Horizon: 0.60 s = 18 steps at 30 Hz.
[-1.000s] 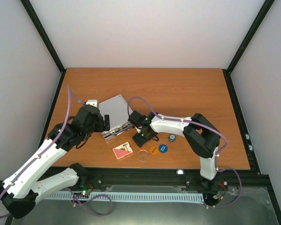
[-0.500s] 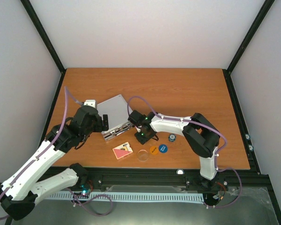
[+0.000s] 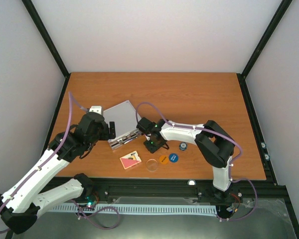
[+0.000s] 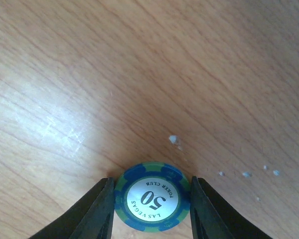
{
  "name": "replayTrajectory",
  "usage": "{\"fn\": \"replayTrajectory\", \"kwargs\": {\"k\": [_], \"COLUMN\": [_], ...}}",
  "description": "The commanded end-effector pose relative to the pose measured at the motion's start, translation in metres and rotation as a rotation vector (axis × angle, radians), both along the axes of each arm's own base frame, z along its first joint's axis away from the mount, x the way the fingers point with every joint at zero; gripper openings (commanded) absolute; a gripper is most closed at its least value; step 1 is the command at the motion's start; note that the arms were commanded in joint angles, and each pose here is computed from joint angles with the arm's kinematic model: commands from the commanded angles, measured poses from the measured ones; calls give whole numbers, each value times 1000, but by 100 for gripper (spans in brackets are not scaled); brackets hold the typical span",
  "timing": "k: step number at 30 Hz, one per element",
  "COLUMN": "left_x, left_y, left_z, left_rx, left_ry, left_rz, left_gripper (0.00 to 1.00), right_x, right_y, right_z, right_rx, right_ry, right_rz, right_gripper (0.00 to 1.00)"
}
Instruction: Pack up texas hold em set
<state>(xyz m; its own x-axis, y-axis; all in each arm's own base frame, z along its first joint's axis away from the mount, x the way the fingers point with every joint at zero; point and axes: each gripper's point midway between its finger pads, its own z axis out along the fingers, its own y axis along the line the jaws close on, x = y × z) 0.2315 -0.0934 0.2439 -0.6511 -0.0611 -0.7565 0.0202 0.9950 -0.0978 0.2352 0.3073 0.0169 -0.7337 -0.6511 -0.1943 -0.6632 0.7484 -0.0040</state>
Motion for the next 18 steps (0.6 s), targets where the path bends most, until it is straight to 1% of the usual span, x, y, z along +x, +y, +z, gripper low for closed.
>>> {"fn": "replayTrajectory", "kwargs": {"k": [1,8,12,13,14,15,16,17,18], "left_x": [-1,-2,-2,-2,-2,-2,-2,-2,-2], "left_y": [5,5,5,5,4,5,5,5,5], "left_z": [9,9,8,8,8,8,7,7,7], "left_rx": [11,7,6,5,4,6,8,11,12], "left_ry": [-21,-23,-22,-23,-23,-21,-19,-18,-17], "left_rz": [5,7,6,5,4,4,4,5,5], "left_gripper": [100,100,100,100,100,100,100,100,100], "right_x": [4,9,11,11,11,10,8,7,6], "right_y": [-10,-11,-15,-15,-15,-15,-15,-14,-14], "right_z": [15,41,44,43,42,41,40,39,39], "right_rx": [-31,-17,-21,-21,-19,-18,-15,-10,-7], "right_ry": [-33,-77,-87,-84,-81,-76,-69,-60,-54], "right_rz": [-20,-30,-38,-39,-39,-40,-38,-35,-38], "right_gripper": [3,3,3,5,12,23,29,38,56]}}
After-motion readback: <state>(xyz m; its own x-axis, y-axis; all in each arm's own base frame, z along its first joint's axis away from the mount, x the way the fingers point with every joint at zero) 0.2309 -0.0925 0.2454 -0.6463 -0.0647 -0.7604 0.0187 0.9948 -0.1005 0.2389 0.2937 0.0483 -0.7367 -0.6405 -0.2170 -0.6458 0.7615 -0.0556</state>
